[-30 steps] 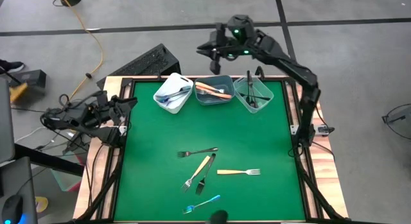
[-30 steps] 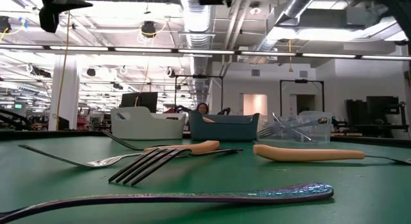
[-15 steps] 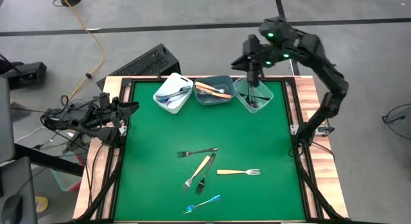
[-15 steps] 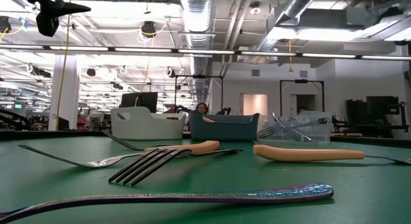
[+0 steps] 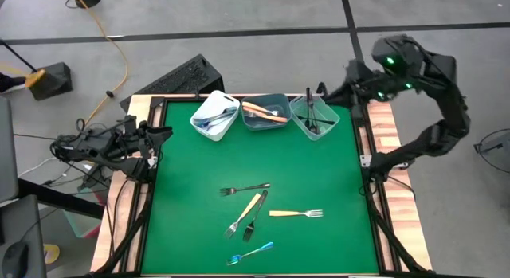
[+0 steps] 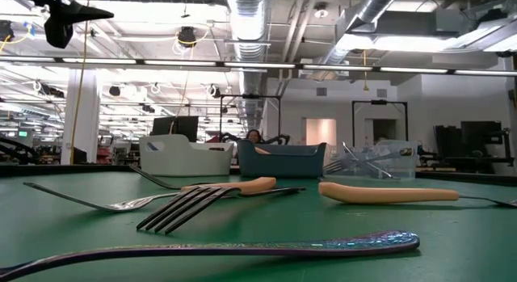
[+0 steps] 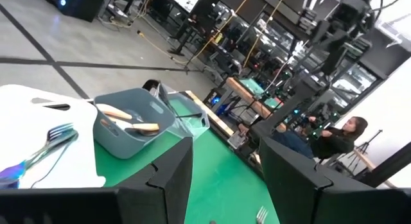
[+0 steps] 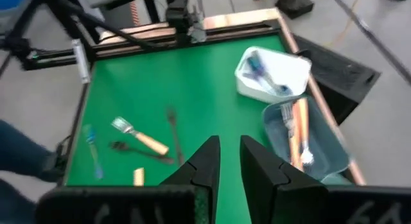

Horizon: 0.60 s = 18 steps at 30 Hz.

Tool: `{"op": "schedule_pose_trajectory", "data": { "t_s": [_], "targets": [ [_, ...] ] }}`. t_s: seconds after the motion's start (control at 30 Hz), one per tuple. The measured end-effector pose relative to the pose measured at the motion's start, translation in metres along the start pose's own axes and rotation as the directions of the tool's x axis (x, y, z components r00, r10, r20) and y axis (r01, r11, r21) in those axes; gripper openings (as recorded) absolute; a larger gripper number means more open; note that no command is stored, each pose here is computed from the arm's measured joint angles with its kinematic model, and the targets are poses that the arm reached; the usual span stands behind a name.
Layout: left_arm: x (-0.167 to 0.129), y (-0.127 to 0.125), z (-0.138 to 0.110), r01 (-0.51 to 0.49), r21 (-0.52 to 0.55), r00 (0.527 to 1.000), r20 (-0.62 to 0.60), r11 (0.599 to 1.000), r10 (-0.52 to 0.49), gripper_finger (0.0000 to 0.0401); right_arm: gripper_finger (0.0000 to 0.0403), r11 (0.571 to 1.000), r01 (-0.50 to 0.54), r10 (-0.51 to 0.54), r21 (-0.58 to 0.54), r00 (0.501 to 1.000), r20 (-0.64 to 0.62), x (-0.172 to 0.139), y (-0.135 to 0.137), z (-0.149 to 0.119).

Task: Sort silverware by color (type)
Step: Put the yellow fork into the blue bin

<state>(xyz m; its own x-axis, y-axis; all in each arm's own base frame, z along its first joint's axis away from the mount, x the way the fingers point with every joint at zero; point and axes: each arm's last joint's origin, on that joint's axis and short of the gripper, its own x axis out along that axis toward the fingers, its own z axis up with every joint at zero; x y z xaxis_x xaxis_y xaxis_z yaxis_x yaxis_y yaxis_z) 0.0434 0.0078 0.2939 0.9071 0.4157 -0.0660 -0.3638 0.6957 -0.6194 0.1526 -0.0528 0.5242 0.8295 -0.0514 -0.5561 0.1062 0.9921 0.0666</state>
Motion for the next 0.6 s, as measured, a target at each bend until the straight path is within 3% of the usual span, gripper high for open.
{"op": "schedule_pose_trajectory", "data": {
  "t_s": [0.1, 0.27, 0.4, 0.6],
  "targets": [
    [0.0, 0.002, -0.001, -0.021, -0.019, 1.0, -0.006, 1.0, 0.021, 0.0164, 0.0075, 0.999, 0.026, -0.026, 0.04, 1.0, -0.012, -0.004, 0.008, -0.022],
    [0.0, 0.005, -0.004, -0.061, -0.046, 0.998, -0.012, 0.997, 0.06, 0.0164, 0.0075, 0.986, 0.031, -0.037, 0.164, 0.999, 0.035, 0.018, 0.014, -0.06],
    [0.0, 0.006, -0.004, -0.077, -0.065, 0.997, -0.005, 0.995, 0.077, 0.0164, 0.0075, 0.976, -0.058, 0.039, 0.211, 0.995, 0.09, 0.058, 0.023, -0.091],
    [-0.001, 0.008, -0.005, -0.129, -0.035, 0.991, 0.016, 0.991, 0.129, 0.0164, 0.0075, 0.965, -0.177, 0.172, 0.192, 0.984, 0.042, 0.133, 0.045, -0.136]
  ]
}}
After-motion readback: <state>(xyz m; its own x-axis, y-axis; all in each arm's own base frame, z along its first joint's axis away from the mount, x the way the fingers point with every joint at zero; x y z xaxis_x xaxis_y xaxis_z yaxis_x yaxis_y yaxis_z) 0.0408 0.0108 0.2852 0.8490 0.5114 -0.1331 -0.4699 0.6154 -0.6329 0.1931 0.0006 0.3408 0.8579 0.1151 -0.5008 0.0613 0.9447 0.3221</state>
